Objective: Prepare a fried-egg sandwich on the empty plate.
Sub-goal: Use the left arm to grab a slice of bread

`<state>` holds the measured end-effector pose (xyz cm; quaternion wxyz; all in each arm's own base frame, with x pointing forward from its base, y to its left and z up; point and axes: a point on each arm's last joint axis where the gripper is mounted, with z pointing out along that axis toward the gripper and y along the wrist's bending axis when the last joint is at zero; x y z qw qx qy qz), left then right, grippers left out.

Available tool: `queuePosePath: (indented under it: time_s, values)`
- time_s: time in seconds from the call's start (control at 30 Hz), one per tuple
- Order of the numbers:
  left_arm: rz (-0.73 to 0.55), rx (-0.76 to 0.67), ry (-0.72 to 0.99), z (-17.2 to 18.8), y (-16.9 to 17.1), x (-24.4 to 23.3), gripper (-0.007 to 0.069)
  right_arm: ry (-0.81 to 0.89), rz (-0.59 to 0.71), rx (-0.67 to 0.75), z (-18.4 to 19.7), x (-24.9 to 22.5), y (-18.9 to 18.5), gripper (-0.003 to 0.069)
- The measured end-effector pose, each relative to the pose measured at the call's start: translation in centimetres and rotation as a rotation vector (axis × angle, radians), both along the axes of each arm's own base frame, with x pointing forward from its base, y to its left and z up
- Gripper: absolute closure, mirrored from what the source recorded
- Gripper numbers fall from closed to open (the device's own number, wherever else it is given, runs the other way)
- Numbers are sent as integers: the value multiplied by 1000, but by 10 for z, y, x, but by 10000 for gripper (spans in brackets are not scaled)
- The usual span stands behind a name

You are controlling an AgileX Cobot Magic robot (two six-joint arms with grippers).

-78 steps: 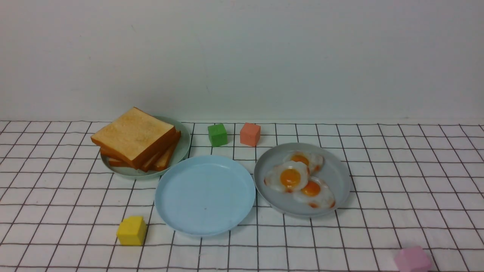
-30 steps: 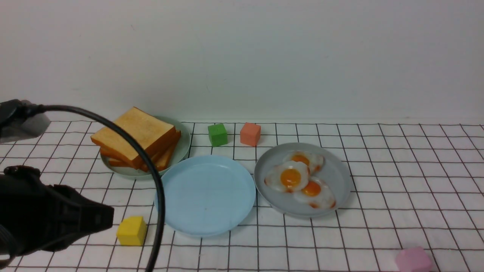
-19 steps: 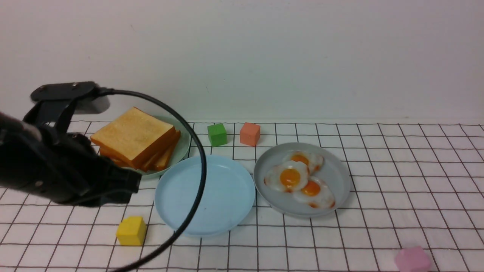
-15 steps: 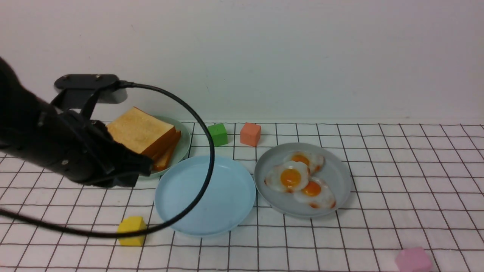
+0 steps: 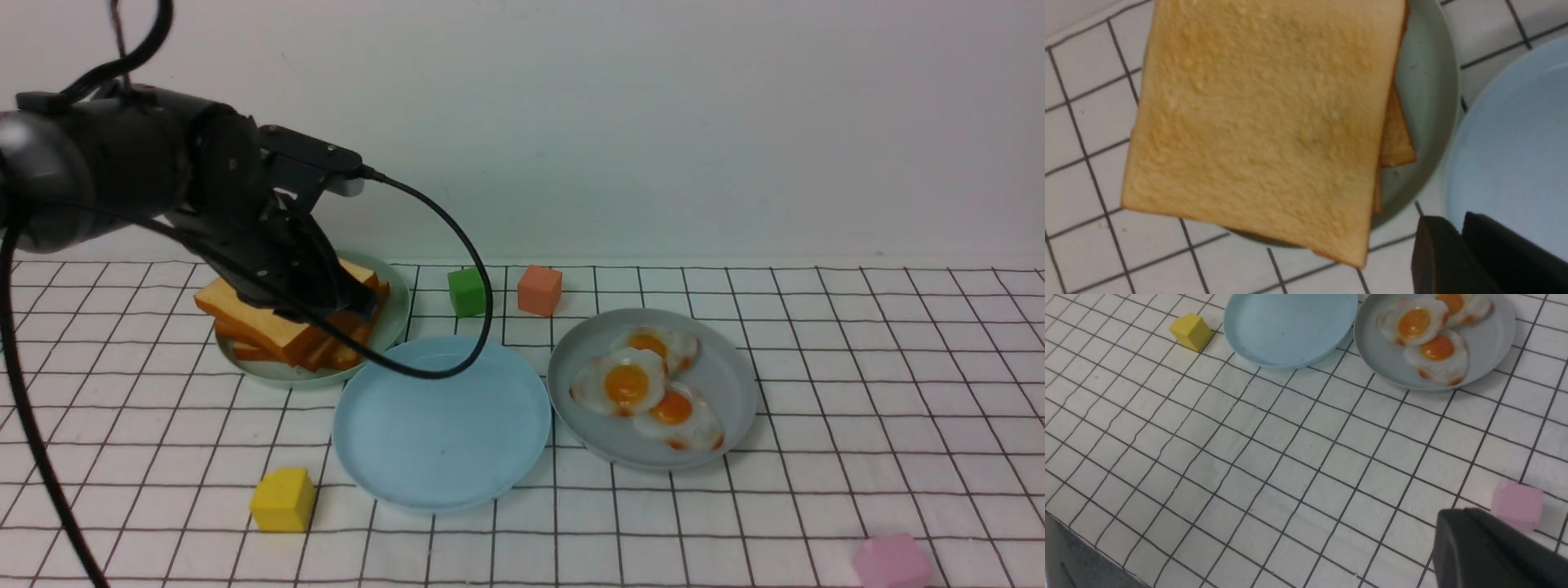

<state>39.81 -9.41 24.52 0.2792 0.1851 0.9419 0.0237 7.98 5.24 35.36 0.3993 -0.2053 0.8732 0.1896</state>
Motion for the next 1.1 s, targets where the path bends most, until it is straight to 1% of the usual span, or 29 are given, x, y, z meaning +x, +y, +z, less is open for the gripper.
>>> queuePosePath:
  time_s: [0.07, 0.1, 0.13, 0.17, 0.23, 0.27, 0.37, 0.5, 0.7, 0.87, 0.93, 0.97, 1.0, 1.03, 1.1]
  values:
    - [23, 5, -3, -4, 4, 12, 410, -1, 0, 0, 0, 0, 0, 659]
    - [27, 4, -5, -5, 5, 13, 391, -1, 0, 0, 0, 0, 0, 659]
    - [47, 4, -11, -8, 10, 21, 307, -1, -1, 1, 0, 0, 0, 658]
    - [48, 4, -8, -9, 10, 21, 307, -1, -1, 1, 0, 0, 0, 658]
    - [57, 9, -3, -14, 14, 26, 222, -2, 1, 0, 0, 0, 0, 656]
    - [53, 14, 0, -15, 15, 27, 197, -2, 1, 0, 0, 0, 0, 655]
    - [19, 37, 1, -20, 15, 29, 160, -12, -3, 4, 1, 1, 0, 655]
    - [-16, 69, -18, -24, 15, 33, 153, -17, -5, 7, 1, 1, 0, 653]
    - [-26, 82, 10, -41, 14, 37, 153, -18, -5, 7, 1, 1, 0, 652]
    - [-30, 91, 16, -46, 14, 39, 158, -19, -5, 10, 2, 1, 0, 652]
    - [-29, 89, 20, -47, 14, 39, 185, -19, -5, 10, 2, 1, 0, 652]
    - [-27, 85, 21, -47, 14, 39, 211, -20, -5, 11, 2, 1, 0, 650]
    - [-27, 84, 21, -47, 14, 39, 217, -20, -5, 11, 2, 1, 0, 650]
    - [-25, 77, 23, -47, 13, 39, 284, -20, -5, 11, 2, 1, 0, 648]
    - [-27, 73, 25, -47, 13, 39, 352, -20, -5, 11, 2, 1, 0, 647]
